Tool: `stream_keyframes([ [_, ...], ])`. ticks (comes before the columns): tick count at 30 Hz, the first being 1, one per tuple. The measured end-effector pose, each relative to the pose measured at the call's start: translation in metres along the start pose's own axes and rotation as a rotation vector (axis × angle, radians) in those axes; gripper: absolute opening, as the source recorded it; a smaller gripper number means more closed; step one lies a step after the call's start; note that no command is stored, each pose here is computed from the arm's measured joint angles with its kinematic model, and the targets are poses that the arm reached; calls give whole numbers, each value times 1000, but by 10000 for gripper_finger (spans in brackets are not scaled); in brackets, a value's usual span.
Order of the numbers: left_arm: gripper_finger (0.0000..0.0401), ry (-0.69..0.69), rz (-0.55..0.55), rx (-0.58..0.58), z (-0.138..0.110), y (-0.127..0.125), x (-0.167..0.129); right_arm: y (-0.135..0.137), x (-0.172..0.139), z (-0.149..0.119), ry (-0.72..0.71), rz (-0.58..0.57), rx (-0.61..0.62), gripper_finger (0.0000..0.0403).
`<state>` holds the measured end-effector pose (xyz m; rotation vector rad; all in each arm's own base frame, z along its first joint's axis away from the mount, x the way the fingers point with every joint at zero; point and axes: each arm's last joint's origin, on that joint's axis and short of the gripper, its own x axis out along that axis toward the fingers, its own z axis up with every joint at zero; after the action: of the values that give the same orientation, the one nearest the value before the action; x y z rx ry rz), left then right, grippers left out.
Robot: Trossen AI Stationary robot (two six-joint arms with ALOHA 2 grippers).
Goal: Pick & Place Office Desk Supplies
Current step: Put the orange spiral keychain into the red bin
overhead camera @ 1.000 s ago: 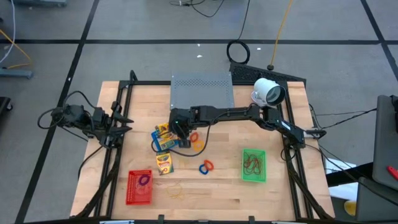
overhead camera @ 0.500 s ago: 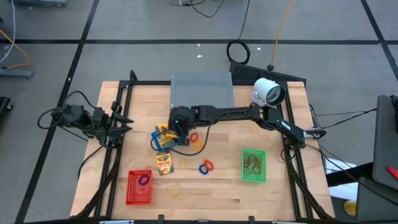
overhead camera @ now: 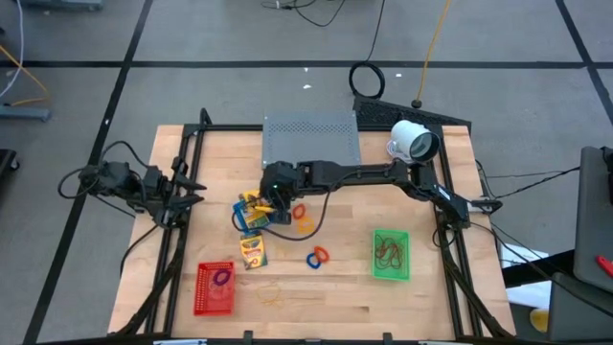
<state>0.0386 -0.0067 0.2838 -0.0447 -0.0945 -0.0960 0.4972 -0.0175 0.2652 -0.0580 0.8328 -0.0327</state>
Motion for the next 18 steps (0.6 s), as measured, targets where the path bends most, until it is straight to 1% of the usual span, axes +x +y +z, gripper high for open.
stream_keyframes([
  [2,136,20,-1,-8,-2,0,0,4,-7,6,-41,0,-2,111],
  [5,136,41,-6,-31,-4,0,0,12,-23,10,-49,-13,-14,112],
  [7,136,47,-7,-41,-4,0,1,18,-30,16,-96,-29,-21,112],
  [9,136,58,-12,-45,-5,-1,2,24,-40,17,-87,-39,-32,112],
  [13,136,99,-38,-51,-7,-4,9,36,-52,20,-111,-25,-43,111],
  [16,136,144,-71,-46,-9,-7,16,43,-57,21,-115,-14,-31,110],
  [18,136,176,-69,-51,-11,-8,21,49,-58,21,-114,-49,-30,110],
])
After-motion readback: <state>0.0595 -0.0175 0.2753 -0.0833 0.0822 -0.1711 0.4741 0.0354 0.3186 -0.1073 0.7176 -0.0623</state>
